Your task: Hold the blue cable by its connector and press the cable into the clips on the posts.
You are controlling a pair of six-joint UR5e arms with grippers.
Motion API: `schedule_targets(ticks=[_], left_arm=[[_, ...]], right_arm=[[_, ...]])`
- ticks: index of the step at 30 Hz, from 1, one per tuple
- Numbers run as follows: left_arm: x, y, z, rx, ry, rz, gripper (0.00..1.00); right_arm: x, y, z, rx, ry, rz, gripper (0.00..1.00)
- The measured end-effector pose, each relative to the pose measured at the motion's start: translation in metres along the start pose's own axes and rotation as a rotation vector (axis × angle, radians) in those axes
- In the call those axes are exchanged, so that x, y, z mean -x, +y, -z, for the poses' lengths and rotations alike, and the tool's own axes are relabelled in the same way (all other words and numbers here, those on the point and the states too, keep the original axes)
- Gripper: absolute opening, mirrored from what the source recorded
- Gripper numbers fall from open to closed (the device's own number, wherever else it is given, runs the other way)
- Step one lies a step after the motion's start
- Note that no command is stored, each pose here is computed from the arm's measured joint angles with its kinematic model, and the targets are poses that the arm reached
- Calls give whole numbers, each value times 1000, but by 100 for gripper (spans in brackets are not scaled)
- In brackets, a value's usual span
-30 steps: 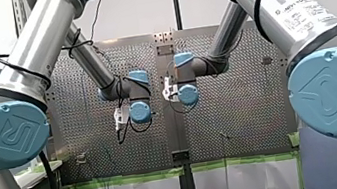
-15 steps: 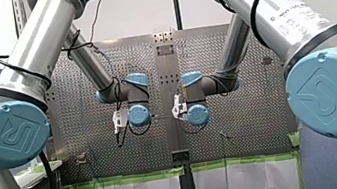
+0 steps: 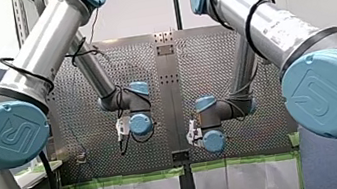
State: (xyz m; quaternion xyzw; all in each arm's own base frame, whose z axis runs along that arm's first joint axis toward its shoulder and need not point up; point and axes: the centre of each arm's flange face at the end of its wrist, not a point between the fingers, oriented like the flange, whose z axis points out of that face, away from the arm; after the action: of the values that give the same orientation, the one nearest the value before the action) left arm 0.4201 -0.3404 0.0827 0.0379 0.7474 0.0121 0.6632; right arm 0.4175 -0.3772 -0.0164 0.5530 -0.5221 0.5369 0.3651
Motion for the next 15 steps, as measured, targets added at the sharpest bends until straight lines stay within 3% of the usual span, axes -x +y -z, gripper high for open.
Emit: schedule_targets(ticks=[7, 15], left_arm=[[-18, -14, -4, -25, -16, 12, 0], [-46, -28, -2, -50, 6, -9, 0]], right_arm=[[41, 40, 14, 50, -55, 26, 0], [76, 80, 40, 104, -152, 65, 0]])
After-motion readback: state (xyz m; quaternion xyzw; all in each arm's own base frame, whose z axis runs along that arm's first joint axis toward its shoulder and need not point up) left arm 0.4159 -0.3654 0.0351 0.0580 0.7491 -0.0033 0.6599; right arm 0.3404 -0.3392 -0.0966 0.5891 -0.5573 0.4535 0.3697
